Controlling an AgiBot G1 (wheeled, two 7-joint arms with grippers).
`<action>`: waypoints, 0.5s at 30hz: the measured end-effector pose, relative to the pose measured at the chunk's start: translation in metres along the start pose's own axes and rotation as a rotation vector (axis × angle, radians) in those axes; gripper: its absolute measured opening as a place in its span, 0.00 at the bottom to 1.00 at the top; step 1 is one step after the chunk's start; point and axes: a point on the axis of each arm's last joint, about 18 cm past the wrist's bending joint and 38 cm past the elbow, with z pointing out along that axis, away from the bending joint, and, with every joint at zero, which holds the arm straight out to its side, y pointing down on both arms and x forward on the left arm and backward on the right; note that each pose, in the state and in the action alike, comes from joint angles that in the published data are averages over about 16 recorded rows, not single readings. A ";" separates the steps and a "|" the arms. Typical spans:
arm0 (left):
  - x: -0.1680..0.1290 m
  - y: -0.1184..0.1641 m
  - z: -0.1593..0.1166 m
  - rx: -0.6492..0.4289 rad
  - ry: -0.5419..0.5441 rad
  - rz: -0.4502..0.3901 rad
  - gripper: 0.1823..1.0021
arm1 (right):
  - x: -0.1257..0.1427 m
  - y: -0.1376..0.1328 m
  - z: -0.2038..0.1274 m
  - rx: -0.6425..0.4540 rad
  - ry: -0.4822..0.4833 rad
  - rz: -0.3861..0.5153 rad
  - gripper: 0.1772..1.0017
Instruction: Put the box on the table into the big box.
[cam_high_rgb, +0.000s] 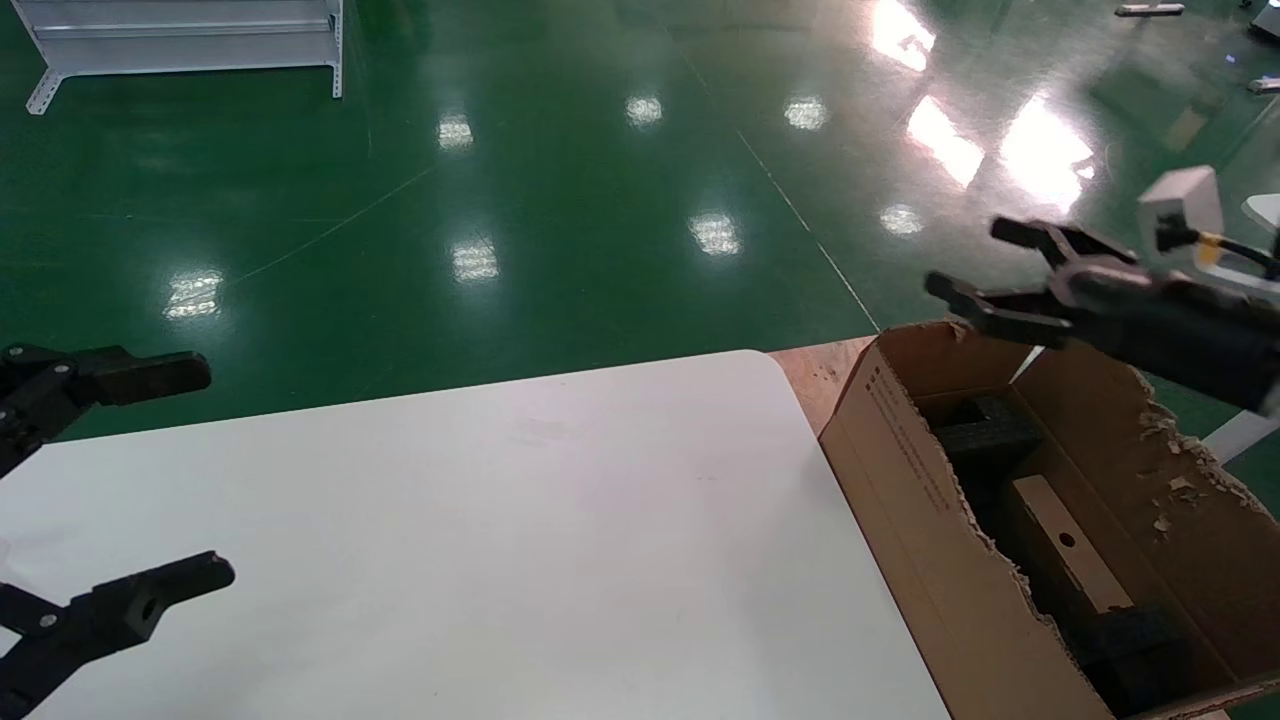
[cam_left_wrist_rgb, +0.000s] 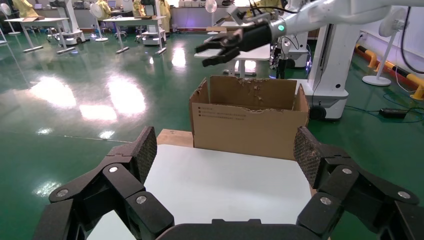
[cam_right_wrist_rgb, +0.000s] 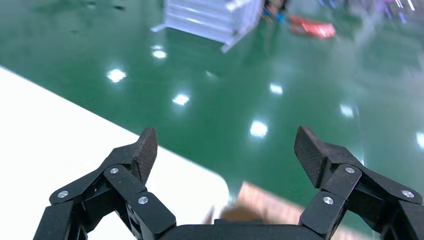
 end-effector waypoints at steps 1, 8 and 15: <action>0.000 0.000 0.000 0.000 0.000 0.000 1.00 | -0.002 -0.005 0.005 0.012 -0.014 -0.013 1.00; 0.000 0.000 0.000 0.000 0.000 0.000 1.00 | -0.008 -0.025 0.022 0.052 -0.065 -0.077 1.00; 0.000 0.000 0.000 0.000 0.000 0.000 1.00 | -0.012 -0.024 0.025 0.056 -0.083 -0.062 1.00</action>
